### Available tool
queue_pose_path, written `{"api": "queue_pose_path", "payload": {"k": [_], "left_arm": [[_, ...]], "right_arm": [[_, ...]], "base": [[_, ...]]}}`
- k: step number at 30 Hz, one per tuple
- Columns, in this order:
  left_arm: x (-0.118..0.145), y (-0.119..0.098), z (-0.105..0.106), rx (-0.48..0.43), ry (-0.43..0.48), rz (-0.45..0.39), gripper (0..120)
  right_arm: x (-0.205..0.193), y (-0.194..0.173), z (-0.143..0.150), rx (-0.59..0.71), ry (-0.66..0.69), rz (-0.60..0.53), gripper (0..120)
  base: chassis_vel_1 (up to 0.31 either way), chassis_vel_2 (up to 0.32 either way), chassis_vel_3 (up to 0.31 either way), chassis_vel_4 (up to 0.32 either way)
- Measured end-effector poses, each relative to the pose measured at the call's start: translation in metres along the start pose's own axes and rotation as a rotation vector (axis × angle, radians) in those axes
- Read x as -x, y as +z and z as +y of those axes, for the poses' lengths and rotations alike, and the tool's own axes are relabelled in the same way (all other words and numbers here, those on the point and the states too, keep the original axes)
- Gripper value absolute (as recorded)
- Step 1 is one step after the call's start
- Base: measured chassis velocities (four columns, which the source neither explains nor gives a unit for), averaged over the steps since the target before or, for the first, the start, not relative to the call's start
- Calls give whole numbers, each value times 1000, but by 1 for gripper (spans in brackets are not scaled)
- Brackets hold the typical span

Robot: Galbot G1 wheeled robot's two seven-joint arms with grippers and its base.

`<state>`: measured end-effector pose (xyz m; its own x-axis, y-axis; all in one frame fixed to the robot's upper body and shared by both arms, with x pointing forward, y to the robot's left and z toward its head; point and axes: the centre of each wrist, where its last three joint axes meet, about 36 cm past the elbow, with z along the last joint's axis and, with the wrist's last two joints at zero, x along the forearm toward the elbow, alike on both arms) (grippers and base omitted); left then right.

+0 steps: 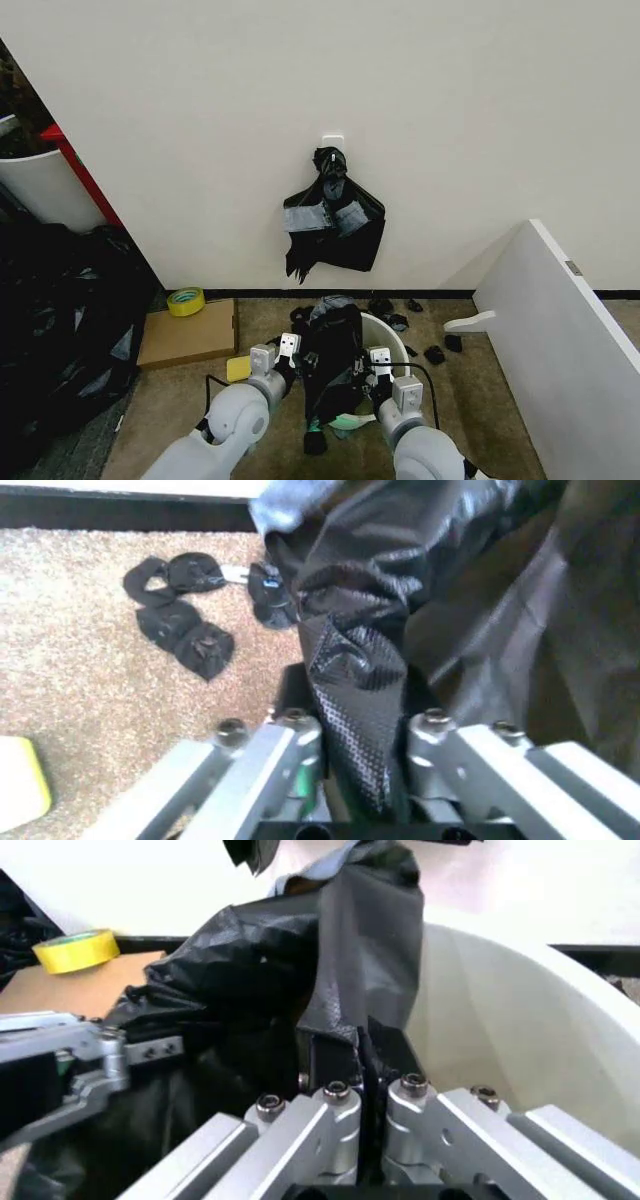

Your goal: Place the garbage bag over the trash bin.

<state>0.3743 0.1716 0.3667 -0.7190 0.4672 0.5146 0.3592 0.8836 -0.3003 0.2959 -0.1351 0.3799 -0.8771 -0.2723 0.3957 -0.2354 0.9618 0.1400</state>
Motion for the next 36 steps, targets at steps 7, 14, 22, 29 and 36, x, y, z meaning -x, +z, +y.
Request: {"api": "queue_pose_path", "payload": {"k": [7,14,22,29,36], "left_arm": [[-19,-1,19,87,-25,-36,4],[-40,-3,24,173,0,-88,4],[-58,-4,18,212,72,-142,4],[-59,-11,27,219,96,-262,4],[-51,-24,50,189,34,-344,4]], "right_arm": [[10,-1,-16,5,-38,-189,0],[26,-14,-38,20,-1,-264,0],[38,-10,-63,56,71,-249,0],[32,-4,-79,119,138,-197,0],[6,3,-59,169,48,-171,0]], "base": [[0,0,0,0],[0,0,0,0],[0,0,0,0],[0,0,0,0],[0,0,0,0]]}}
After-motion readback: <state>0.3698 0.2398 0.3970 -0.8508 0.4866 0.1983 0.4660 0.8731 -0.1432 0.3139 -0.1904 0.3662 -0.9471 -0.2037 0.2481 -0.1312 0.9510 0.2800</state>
